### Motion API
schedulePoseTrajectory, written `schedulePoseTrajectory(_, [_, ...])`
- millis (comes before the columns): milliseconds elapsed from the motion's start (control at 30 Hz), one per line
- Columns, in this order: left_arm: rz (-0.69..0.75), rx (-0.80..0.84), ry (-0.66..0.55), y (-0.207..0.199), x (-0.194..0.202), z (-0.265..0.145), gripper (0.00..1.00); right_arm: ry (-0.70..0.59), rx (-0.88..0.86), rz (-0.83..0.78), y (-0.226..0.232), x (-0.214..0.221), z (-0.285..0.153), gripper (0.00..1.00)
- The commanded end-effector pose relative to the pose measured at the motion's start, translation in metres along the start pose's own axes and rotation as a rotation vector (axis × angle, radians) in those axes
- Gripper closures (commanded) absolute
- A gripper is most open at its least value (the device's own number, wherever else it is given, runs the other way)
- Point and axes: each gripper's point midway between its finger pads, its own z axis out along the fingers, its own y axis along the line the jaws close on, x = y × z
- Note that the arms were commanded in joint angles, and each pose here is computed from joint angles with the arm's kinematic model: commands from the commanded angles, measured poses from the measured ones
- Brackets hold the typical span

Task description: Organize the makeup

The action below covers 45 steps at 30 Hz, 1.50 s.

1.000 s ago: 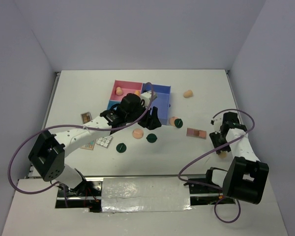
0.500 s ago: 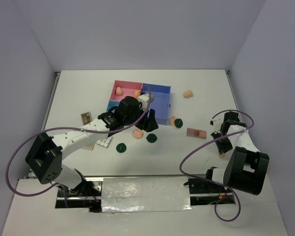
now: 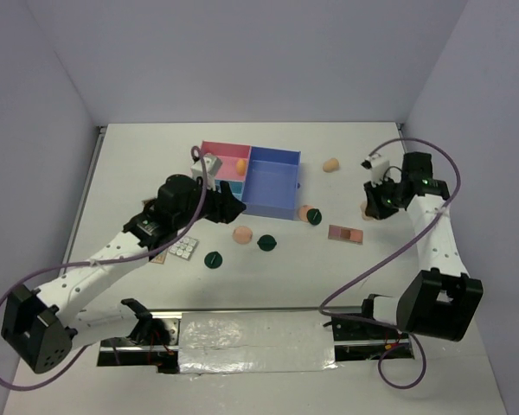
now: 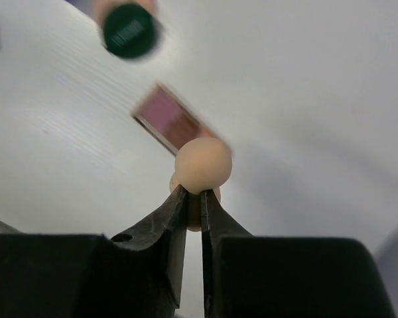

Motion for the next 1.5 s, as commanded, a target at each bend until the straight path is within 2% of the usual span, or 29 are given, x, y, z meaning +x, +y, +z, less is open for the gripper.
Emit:
schedulePoseTrajectory(0, [-0.041, -0.043, -0.101, 0.016, -0.020, -0.017, 0.39, -0.169, -0.205, -0.125, 0.047, -0.064, 0.007, 0.99])
schedulePoseTrajectory(100, [-0.074, -0.112, -0.100, 0.039, -0.014, -0.028, 0.39, -0.300, -0.308, -0.246, 0.086, -0.126, 0.011, 0.99])
schedulePoseTrajectory(200, [-0.109, -0.184, -0.108, 0.063, -0.009, -0.038, 0.40, -0.422, -0.369, -0.296, 0.110, -0.182, 0.017, 0.99])
schedulePoseTrajectory(367, [-0.141, -0.281, -0.113, 0.090, 0.002, -0.056, 0.40, -0.530, -0.478, -0.350, 0.152, -0.258, 0.029, 0.97])
schedulePoseTrajectory(400, [-0.143, -0.301, -0.122, 0.094, 0.002, -0.059, 0.40, -0.501, -0.514, -0.346, 0.165, -0.261, 0.050, 0.97])
schedulePoseTrajectory(500, [-0.157, -0.327, -0.130, 0.100, 0.007, -0.069, 0.39, -0.536, -0.552, -0.345, 0.187, -0.295, 0.061, 0.97])
schedulePoseTrajectory(533, [-0.165, -0.333, -0.119, 0.102, 0.014, -0.070, 0.38, -0.493, -0.591, -0.340, 0.202, -0.294, 0.086, 0.97])
schedulePoseTrajectory(567, [-0.169, -0.332, -0.133, 0.102, 0.013, -0.074, 0.38, -0.522, -0.594, -0.336, 0.209, -0.313, 0.081, 0.97])
schedulePoseTrajectory(600, [-0.177, -0.349, -0.141, 0.104, 0.013, -0.076, 0.38, -0.489, -0.617, -0.325, 0.221, -0.313, 0.102, 0.97])
schedulePoseTrajectory(667, [-0.189, -0.371, -0.152, 0.108, 0.017, -0.081, 0.38, -0.522, -0.621, -0.324, 0.232, -0.332, 0.104, 0.96])
schedulePoseTrajectory(833, [-0.213, -0.394, -0.176, 0.111, 0.024, -0.091, 0.37, -0.537, -0.617, -0.328, 0.263, -0.344, 0.130, 0.91])
schedulePoseTrajectory(1033, [-0.224, -0.406, -0.180, 0.114, 0.029, -0.096, 0.35, -0.519, -0.527, -0.348, 0.265, -0.339, 0.162, 0.82])
schedulePoseTrajectory(1100, [-0.225, -0.406, -0.179, 0.114, 0.029, -0.095, 0.35, -0.499, -0.495, -0.374, 0.266, -0.333, 0.178, 0.72])
schedulePoseTrajectory(1300, [-0.222, -0.403, -0.185, 0.113, 0.025, -0.094, 0.33, -0.476, -0.432, -0.399, 0.259, -0.325, 0.202, 0.56])
schedulePoseTrajectory(1467, [-0.220, -0.401, -0.186, 0.113, 0.023, -0.093, 0.33, -0.476, -0.414, -0.414, 0.257, -0.325, 0.206, 0.47])
